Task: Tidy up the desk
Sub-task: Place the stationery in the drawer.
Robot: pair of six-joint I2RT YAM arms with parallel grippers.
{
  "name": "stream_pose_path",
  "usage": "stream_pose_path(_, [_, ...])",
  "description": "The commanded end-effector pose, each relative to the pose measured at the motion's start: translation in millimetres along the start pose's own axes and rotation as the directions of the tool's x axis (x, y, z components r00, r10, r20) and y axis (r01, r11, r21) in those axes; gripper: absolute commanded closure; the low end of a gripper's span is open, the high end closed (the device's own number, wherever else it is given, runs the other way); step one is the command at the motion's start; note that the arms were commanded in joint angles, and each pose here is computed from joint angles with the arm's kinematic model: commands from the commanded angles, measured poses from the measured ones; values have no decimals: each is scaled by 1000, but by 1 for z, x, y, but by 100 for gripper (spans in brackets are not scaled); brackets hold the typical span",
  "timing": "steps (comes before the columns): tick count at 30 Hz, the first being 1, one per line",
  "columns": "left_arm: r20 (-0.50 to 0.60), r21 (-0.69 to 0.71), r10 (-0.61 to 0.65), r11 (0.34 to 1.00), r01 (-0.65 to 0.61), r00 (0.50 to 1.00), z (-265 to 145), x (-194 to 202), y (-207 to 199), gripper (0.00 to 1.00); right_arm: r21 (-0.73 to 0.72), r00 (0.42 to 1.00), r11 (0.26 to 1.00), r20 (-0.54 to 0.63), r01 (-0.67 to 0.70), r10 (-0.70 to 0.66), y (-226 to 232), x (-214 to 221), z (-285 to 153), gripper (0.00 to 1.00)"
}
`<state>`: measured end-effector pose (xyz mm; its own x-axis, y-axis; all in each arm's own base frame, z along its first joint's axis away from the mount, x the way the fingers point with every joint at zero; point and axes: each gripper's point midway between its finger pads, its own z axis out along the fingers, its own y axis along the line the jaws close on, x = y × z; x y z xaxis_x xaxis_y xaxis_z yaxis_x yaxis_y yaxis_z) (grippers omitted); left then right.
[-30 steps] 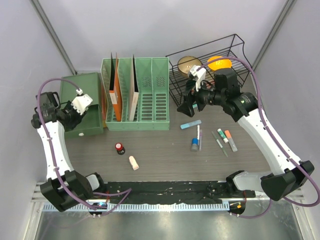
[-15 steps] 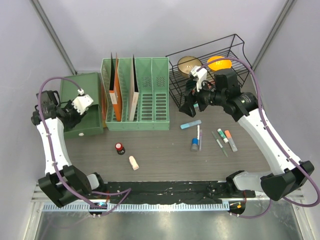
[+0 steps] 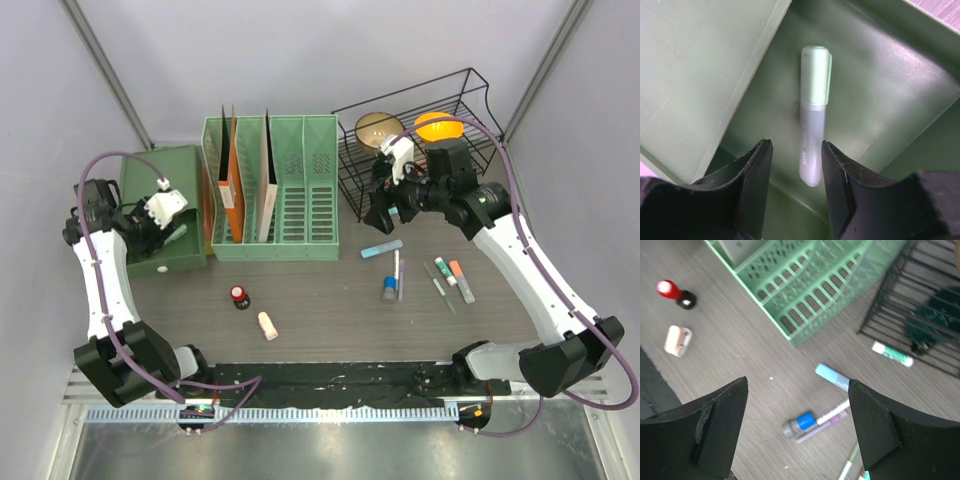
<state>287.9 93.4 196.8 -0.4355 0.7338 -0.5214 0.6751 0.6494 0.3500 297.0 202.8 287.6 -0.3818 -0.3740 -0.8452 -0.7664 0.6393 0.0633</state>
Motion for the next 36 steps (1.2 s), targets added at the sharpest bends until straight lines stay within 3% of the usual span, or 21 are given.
stream_pose_path(1, [10, -21, 33, 999, -33, 999, -8, -6, 8, 51, 125, 996, 992, -91, 3, 8, -32, 30, 1, 14])
stream_pose_path(4, [27, -34, 35, 999, -34, 999, -10, -10, 10, 50, 167, 984, 986, -172, -6, 35, -53, 60, 2, 14])
stream_pose_path(7, [65, -70, 22, 997, -17, 998, -17, -22, 17, 43, 162, 963, 986, -269, 33, 12, -65, 92, 8, 16])
stream_pose_path(14, [191, -118, -26, 992, 49, 981, -46, -61, 31, 0, 61, 896, 988, -432, 143, -104, -76, 141, 31, 17])
stream_pose_path(23, [348, -102, -72, 988, 114, 935, -79, -103, 23, 0, -71, 798, 961, -543, 268, -263, -88, 175, 64, 16])
stream_pose_path(29, [370, -53, -99, 990, 127, 924, -89, -111, 10, 0, -198, 729, 926, -572, 322, -376, -83, 190, 90, 16])
stream_pose_path(36, [393, -64, -78, 992, 112, 916, -102, -115, -9, 0, -248, 693, 895, -567, 372, -445, -89, 191, 114, 17])
